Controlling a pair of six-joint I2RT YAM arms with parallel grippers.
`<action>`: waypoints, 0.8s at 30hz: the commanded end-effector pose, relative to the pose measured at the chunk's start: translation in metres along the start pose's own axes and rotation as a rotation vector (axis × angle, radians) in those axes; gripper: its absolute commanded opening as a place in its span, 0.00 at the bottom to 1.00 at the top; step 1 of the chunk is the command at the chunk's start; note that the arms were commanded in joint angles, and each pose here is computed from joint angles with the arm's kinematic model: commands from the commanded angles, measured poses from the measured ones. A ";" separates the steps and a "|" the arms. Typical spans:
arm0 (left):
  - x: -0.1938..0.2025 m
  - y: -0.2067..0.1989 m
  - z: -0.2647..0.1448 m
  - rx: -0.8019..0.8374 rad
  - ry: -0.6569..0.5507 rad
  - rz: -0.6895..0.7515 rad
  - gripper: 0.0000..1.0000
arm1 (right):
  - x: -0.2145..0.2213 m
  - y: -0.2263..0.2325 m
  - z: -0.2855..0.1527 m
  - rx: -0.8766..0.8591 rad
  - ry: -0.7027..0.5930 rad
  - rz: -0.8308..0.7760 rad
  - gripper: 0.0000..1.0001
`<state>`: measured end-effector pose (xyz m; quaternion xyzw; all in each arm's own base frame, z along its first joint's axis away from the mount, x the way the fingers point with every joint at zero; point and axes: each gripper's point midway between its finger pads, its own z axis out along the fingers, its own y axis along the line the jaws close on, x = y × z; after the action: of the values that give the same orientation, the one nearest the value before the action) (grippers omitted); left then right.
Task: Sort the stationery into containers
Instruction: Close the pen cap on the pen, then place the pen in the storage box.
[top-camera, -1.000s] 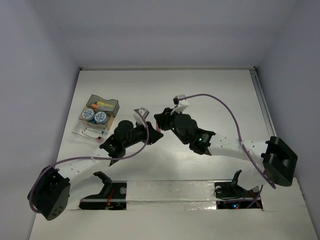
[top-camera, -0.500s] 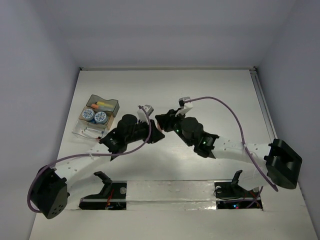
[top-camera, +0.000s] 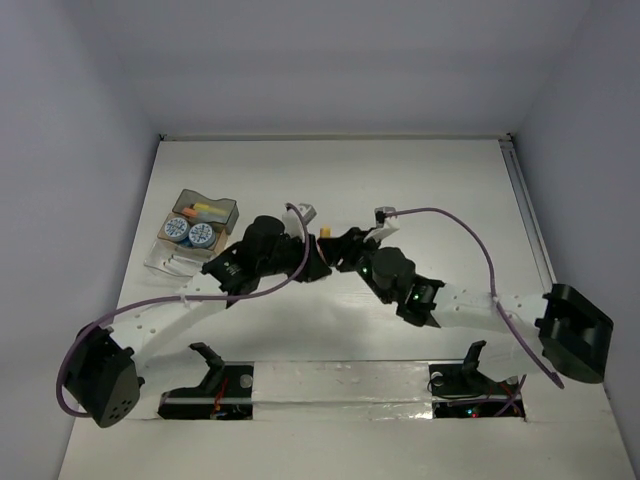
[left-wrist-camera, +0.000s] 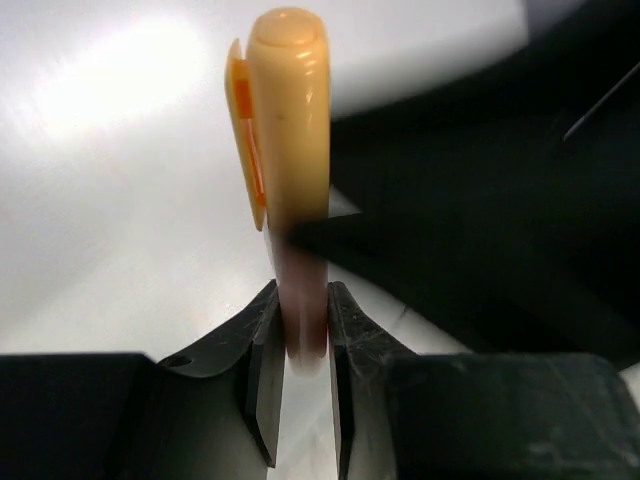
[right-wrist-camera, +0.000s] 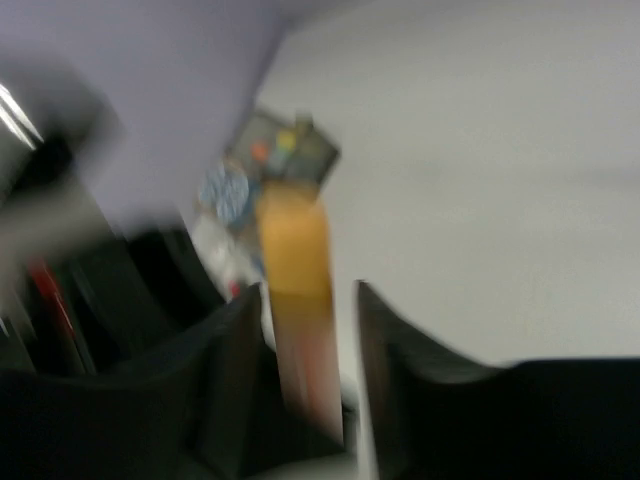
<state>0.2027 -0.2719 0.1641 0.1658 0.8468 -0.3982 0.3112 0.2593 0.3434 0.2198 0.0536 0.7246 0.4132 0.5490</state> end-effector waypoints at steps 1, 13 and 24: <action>-0.186 -0.060 -0.063 0.116 -0.753 0.153 0.00 | 0.076 -0.033 -0.060 0.061 0.384 -0.138 0.59; -0.164 0.059 -0.040 -0.167 -0.737 -0.120 0.00 | -0.078 -0.023 -0.099 0.116 0.030 -0.212 1.00; -0.183 0.231 -0.131 -0.630 -0.944 -0.574 0.00 | -0.036 -0.080 -0.116 0.229 0.157 -0.289 1.00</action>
<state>0.4020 -0.0550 0.2145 -0.2983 0.7269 -0.2290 0.5747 0.2067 0.2149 0.2069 -0.0089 0.8006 0.2665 0.5366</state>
